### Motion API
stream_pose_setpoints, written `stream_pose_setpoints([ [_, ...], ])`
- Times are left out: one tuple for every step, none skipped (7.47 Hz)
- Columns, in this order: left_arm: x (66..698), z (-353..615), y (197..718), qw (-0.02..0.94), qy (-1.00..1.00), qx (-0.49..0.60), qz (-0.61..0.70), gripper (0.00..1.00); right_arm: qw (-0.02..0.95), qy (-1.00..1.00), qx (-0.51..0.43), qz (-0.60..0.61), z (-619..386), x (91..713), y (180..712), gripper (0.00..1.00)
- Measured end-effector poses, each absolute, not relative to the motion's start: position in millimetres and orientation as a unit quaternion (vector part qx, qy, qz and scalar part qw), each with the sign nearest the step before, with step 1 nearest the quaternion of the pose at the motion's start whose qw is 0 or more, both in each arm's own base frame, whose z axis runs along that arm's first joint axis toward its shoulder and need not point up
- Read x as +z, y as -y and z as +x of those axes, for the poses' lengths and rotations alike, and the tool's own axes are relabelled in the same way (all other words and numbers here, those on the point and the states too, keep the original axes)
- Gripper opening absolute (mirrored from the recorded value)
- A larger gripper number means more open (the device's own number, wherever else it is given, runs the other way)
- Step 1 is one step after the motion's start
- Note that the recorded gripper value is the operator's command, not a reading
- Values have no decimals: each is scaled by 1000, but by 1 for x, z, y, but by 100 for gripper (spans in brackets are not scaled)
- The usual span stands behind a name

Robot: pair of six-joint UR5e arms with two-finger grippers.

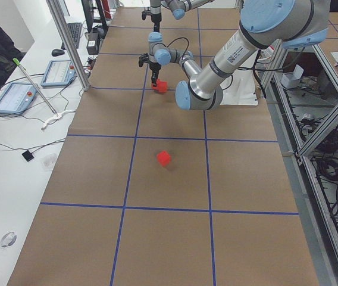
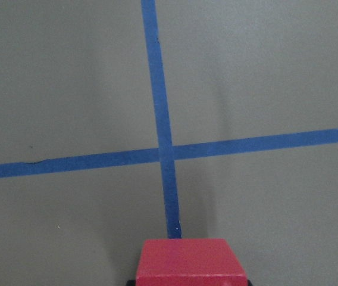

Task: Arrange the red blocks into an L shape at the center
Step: 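Lower the cube against the center cube's far side and open the left gripper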

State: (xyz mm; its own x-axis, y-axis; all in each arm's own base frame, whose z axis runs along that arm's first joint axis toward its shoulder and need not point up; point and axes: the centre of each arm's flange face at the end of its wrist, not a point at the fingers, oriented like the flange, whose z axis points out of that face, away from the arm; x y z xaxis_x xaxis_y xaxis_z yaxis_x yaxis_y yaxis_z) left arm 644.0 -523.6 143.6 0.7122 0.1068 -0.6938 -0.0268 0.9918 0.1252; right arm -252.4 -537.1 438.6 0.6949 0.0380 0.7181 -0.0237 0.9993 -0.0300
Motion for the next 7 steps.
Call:
stream_pose_setpoints([
  [144,644,523,924,-377,36,53,0,920,390,17,-9,-253,438,537,100],
  [145,645,523,924,-377,37,52,0,920,391,17,-10,-253,438,537,100],
  [146,645,523,924,-376,36,52,0,920,391,17,-10,-253,438,537,100],
  [147,646,523,925,-375,36,51,0,920,391,17,-10,-253,438,537,100],
  [148,646,523,925,-375,36,51,0,920,391,17,-10,-253,438,537,100],
  [148,646,523,925,-375,37,51,0,920,391,17,-10,-253,438,537,100],
  [149,647,522,925,-375,37,50,0,920,391,17,-10,-253,438,537,100],
])
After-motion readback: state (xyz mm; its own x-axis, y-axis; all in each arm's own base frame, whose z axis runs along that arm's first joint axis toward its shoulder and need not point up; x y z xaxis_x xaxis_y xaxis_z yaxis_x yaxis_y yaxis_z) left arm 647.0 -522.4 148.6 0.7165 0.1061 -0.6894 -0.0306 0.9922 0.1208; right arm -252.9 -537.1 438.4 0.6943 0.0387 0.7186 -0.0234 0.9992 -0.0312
